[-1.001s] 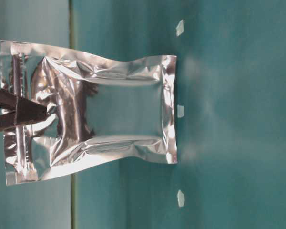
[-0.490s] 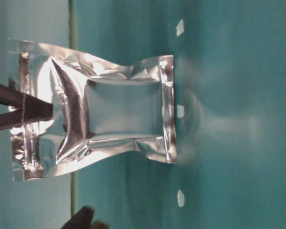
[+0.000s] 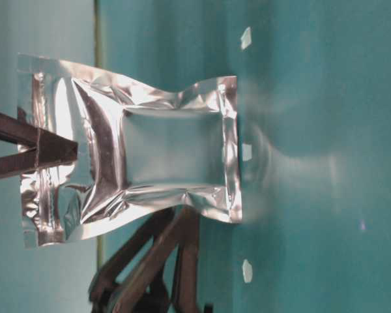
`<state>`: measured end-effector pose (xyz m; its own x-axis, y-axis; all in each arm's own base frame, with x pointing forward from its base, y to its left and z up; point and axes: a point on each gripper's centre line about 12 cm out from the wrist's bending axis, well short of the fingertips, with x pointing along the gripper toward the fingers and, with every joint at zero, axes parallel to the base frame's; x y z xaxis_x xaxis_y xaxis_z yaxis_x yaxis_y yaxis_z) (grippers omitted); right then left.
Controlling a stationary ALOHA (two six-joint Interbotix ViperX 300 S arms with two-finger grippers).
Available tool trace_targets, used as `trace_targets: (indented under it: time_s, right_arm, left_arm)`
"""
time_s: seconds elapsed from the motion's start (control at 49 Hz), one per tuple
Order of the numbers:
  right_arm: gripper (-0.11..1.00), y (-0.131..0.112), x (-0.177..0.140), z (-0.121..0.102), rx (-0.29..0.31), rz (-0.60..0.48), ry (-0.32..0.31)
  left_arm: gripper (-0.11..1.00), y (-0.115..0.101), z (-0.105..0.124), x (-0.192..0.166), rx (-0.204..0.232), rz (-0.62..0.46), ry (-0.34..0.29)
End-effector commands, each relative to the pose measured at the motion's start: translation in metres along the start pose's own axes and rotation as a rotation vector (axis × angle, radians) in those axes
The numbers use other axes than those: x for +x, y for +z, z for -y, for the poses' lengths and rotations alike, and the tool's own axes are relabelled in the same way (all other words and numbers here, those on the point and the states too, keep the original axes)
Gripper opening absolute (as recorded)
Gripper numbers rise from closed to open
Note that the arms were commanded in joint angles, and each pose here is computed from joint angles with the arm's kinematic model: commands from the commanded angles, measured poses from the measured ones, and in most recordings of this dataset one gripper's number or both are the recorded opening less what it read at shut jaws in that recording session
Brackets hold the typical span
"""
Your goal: Hand over the silver zip bag and make it stand upright.
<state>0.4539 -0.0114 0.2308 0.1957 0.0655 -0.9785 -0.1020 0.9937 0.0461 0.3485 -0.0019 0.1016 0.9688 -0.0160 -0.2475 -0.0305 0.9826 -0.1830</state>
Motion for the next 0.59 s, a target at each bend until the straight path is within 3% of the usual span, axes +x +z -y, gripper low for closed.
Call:
trace_targets:
  time_s: [0.0, 0.347, 0.572]
  right_arm:
    - [-0.03, 0.001, -0.006, -0.002, 0.011, 0.018, -0.001]
    - [-0.03, 0.001, -0.007, -0.003, 0.014, 0.024, 0.0]
    - [-0.03, 0.001, -0.006, -0.003, 0.016, 0.024, 0.0]
  left_arm:
    - [0.91, 0.006, 0.001, 0.01, 0.002, 0.03, -0.006]
    - [0.91, -0.005, -0.011, 0.03, -0.002, 0.012, 0.021]
    - [0.91, 0.003, -0.016, 0.052, -0.001, 0.046, 0.028]
